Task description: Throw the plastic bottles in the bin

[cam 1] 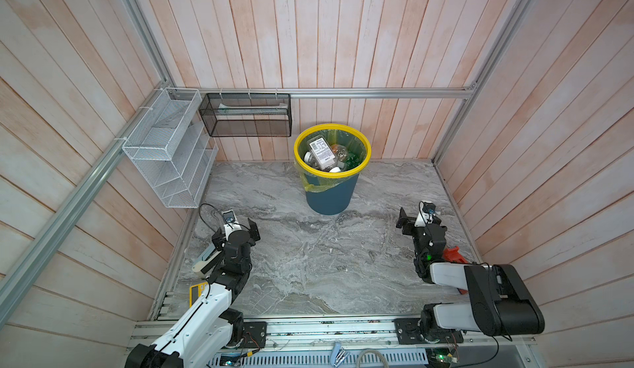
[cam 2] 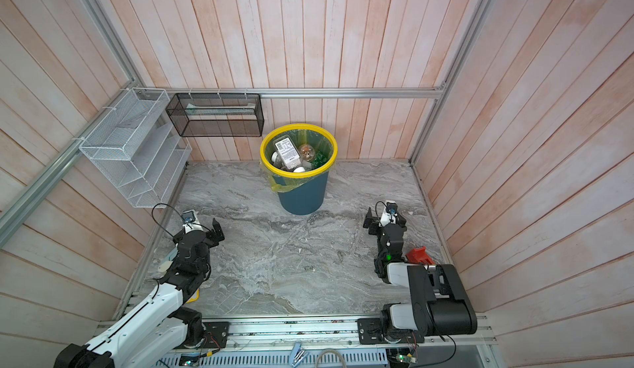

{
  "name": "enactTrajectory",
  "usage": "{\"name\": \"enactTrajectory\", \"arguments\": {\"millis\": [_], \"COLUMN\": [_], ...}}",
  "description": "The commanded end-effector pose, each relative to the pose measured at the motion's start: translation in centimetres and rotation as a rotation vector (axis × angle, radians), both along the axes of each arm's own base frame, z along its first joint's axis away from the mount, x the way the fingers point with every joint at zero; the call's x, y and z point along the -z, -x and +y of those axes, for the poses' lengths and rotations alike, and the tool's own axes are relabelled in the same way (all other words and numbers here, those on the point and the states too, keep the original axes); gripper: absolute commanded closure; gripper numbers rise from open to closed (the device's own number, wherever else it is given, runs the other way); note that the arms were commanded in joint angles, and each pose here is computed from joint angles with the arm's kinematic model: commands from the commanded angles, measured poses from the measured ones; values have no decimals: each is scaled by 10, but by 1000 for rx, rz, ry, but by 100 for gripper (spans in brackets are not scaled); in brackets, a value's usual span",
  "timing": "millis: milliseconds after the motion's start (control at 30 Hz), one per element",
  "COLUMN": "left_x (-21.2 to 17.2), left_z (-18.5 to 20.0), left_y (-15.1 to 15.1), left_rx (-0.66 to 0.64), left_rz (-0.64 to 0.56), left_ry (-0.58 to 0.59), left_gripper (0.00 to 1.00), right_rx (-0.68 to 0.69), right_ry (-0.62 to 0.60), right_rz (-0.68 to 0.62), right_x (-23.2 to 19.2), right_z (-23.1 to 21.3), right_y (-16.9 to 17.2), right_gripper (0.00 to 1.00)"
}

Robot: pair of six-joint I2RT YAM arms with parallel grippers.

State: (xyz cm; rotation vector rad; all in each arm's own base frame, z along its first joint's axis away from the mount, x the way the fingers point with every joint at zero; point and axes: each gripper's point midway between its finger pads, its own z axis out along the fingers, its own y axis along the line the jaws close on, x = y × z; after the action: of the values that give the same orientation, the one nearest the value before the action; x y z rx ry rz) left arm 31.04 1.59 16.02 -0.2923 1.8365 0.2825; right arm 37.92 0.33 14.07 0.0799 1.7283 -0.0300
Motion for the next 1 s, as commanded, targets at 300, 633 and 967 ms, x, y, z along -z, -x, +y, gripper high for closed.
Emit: {"name": "enactTrajectory", "arguments": {"millis": [300,633,967], "left_x": [-13,-16,8], "left_z": [-6,-8,5], "left_y": [-24,-45,-54], "left_rx": [31,92,170], "left_rz": [-107,-189,-230], "left_ry": [-18,-17,-11], "left_gripper": [0,0,0], "right_rx": [32,2,2], "right_ry": [32,8,9], "right_rz": [-104,-52,-53], "right_x": [4,11,11], "right_z": [-9,-9,-9], "right_y": [12,4,4], "right_gripper": [6,1,0]}}
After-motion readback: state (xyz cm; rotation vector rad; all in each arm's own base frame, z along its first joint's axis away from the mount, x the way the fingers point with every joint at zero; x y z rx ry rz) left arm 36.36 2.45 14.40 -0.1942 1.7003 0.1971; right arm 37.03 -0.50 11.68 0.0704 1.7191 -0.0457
